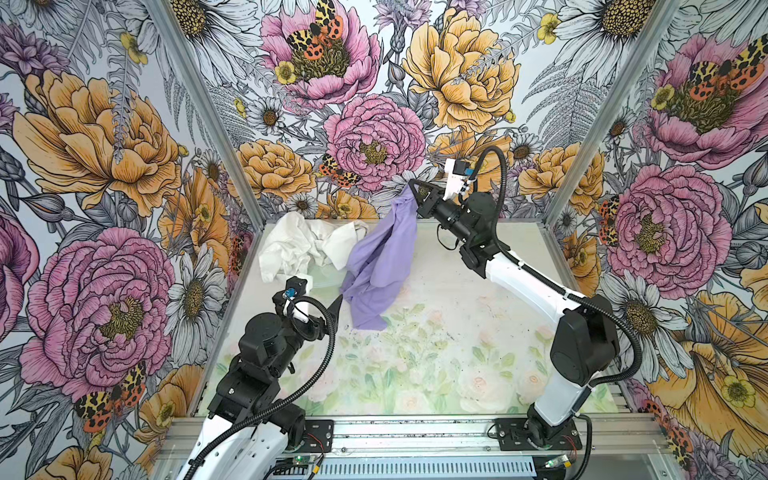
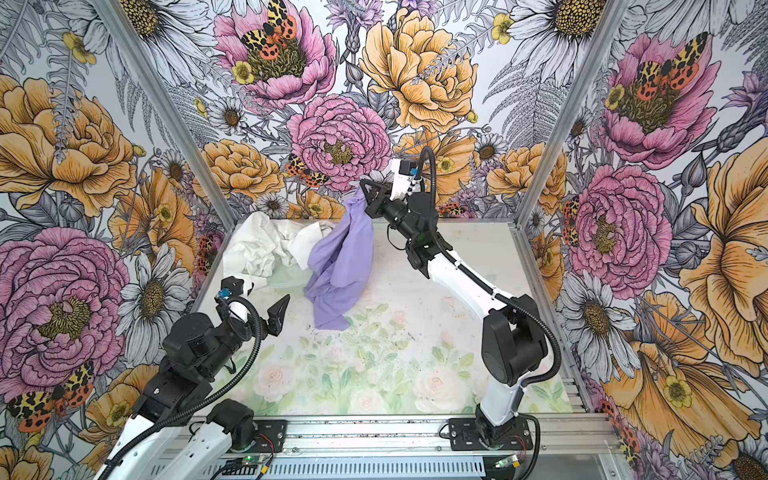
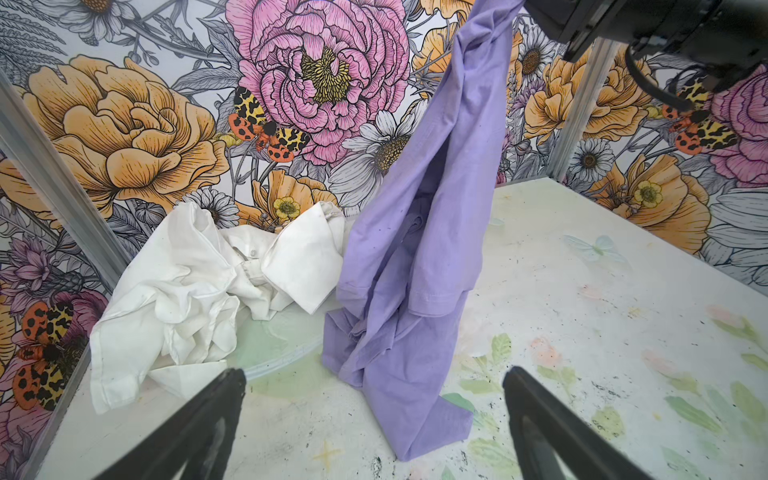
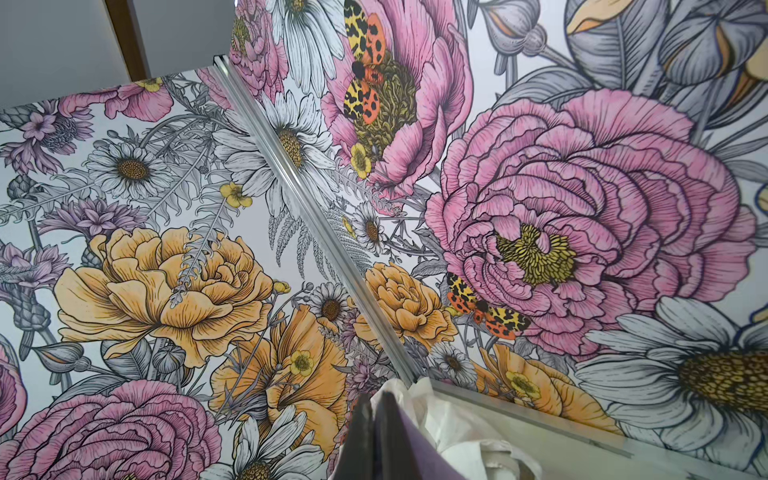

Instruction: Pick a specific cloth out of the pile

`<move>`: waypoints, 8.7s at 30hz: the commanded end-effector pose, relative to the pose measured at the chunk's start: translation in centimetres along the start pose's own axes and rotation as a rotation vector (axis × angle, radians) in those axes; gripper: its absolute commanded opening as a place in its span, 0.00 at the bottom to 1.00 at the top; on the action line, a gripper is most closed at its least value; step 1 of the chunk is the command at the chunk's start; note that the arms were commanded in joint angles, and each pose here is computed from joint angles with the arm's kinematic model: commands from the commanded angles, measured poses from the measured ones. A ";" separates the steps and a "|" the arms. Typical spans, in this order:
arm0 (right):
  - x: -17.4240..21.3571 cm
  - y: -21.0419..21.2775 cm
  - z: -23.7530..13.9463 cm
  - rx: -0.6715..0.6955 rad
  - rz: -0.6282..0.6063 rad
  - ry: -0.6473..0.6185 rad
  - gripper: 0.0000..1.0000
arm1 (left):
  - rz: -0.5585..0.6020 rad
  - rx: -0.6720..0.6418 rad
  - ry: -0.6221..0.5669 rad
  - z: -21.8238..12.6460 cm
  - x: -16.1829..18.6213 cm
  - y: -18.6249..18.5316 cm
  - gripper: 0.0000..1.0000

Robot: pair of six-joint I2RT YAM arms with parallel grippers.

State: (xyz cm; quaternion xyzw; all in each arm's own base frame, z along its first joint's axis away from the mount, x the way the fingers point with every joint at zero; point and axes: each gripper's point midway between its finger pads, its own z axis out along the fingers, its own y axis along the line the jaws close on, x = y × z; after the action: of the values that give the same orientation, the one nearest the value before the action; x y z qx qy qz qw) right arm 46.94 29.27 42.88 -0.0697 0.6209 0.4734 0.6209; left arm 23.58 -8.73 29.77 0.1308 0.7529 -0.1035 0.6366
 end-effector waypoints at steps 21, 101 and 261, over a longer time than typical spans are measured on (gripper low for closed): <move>-12.1 -6.1 -5.4 0.185 -0.149 -0.125 0.00 | 0.015 0.027 -0.008 -0.1 0.1 -0.5 0.99; 5.7 -38.4 -32.0 1.495 -0.399 1.016 0.40 | 0.014 0.105 -0.005 0.5 0.4 -2.4 0.99; 12.0 -27.9 -33.4 0.941 -0.480 0.189 0.99 | -0.083 -0.557 -0.149 11.7 13.7 15.2 0.99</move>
State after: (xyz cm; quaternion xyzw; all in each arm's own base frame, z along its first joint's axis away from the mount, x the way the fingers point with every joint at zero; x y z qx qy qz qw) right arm 38.82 -2.36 9.49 0.0349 0.8094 -0.0262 0.5856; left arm 35.73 3.90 12.00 -0.1149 0.7421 0.0993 0.6529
